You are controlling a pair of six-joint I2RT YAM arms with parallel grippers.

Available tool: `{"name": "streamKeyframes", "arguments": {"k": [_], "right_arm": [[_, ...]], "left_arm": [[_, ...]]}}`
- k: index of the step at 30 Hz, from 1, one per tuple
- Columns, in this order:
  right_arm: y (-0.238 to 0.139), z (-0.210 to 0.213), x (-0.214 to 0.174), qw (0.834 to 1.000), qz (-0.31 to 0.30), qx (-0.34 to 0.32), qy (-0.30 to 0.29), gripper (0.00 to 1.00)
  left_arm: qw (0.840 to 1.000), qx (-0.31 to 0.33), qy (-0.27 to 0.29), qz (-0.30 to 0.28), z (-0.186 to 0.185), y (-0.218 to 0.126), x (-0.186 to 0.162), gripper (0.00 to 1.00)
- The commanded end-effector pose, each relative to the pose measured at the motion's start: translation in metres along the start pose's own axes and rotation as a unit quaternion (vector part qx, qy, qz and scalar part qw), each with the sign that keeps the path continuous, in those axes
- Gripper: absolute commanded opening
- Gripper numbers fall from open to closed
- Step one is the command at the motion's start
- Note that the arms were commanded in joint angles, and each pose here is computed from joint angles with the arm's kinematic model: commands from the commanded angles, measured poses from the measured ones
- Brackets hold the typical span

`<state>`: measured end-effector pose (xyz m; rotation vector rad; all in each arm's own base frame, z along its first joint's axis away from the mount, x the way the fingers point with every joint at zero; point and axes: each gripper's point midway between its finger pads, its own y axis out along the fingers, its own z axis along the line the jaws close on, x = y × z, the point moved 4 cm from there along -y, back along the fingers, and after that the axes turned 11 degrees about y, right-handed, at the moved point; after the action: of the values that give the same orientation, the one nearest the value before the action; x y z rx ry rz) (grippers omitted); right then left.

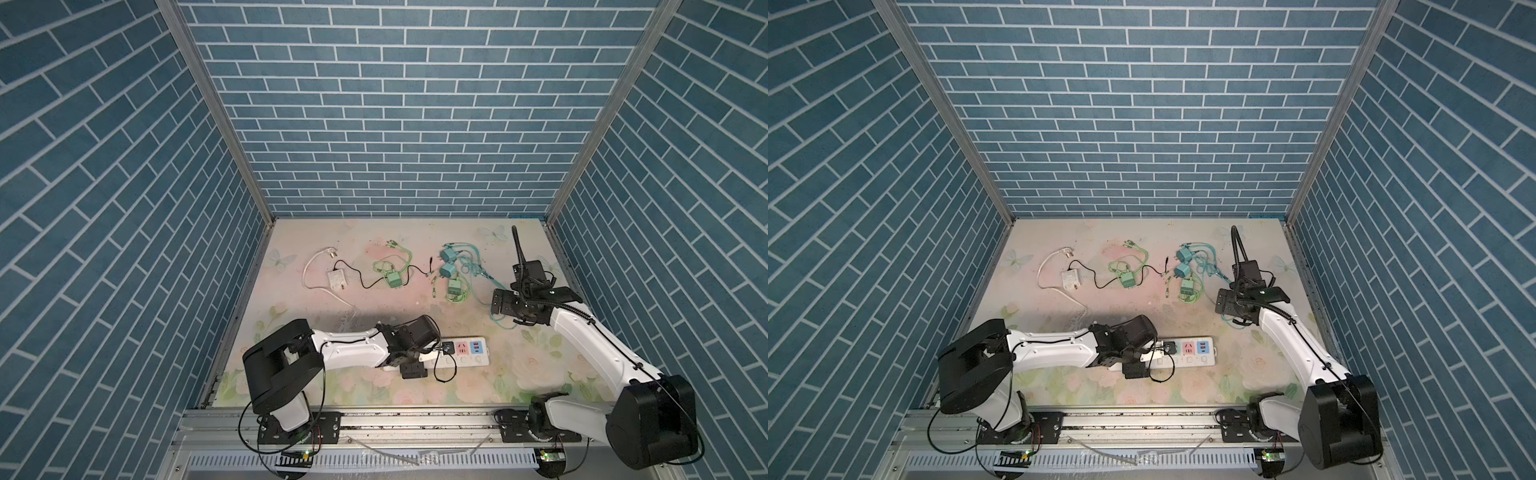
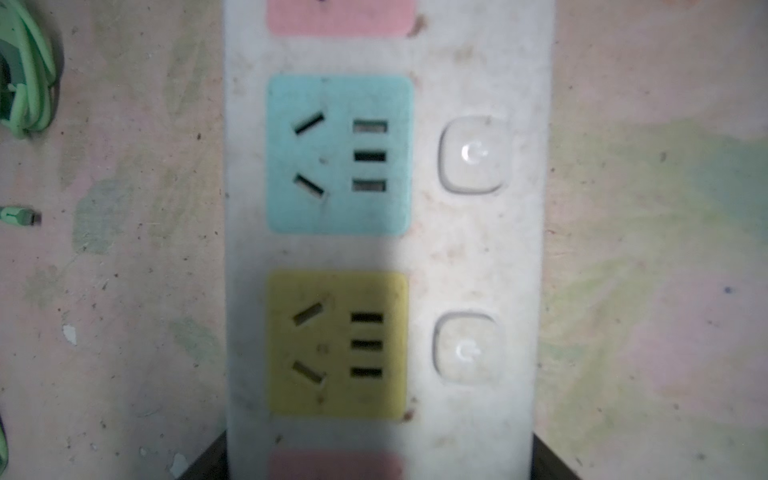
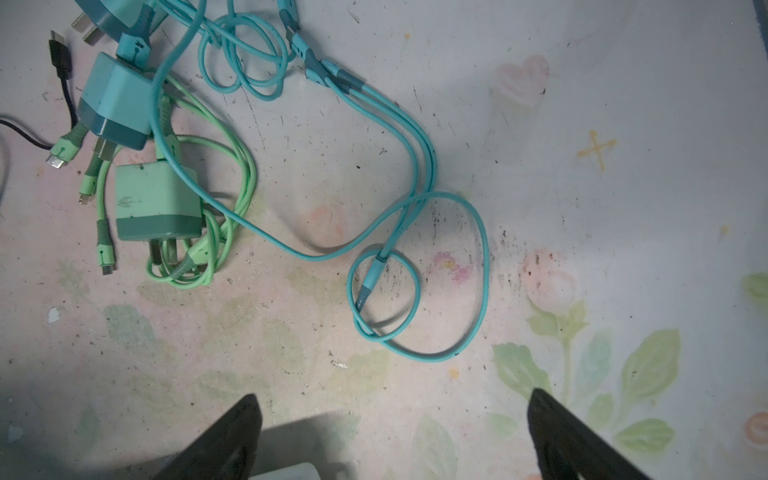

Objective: Insert the plug
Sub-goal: 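Drag the power strip with the left gripper nearer the robot, then release the power strip and raise the left gripper away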

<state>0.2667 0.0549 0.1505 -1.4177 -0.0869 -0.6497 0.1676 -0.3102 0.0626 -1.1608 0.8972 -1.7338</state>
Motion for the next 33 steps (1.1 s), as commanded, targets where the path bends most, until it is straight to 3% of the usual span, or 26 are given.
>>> {"name": "streamKeyframes", "arguments": {"k": [1,16,17,19,20,28,33], "right_arm": [[0.005,-0.005,-0.010,1.000,0.014,-0.007,0.020,0.99],[0.011,-0.003,-0.011,1.000,0.023,-0.003,0.018,0.99],[0.012,-0.003,-0.011,1.000,0.024,-0.002,0.018,0.99],[0.013,-0.003,-0.012,1.000,0.025,-0.003,0.017,0.99],[0.013,-0.002,-0.012,1.000,0.026,-0.002,0.017,0.99],[0.015,-0.002,-0.014,0.999,0.030,-0.001,0.014,0.99],[0.014,0.000,-0.012,1.000,0.028,0.003,0.015,0.99]], "left_arm": [[0.999,-0.015,0.008,0.045,-0.009,0.017,-0.018,0.62],[0.998,-0.035,0.008,0.046,-0.015,0.024,-0.021,0.78],[0.998,-0.036,0.008,0.048,-0.015,0.024,-0.022,0.82],[0.998,-0.039,0.007,0.050,-0.015,0.025,-0.021,0.98],[0.998,-0.041,0.008,0.050,-0.016,0.025,-0.021,0.99],[0.998,-0.038,0.008,0.054,-0.012,0.023,-0.019,1.00],[0.999,-0.019,0.001,0.035,-0.001,0.003,-0.008,1.00]]}}
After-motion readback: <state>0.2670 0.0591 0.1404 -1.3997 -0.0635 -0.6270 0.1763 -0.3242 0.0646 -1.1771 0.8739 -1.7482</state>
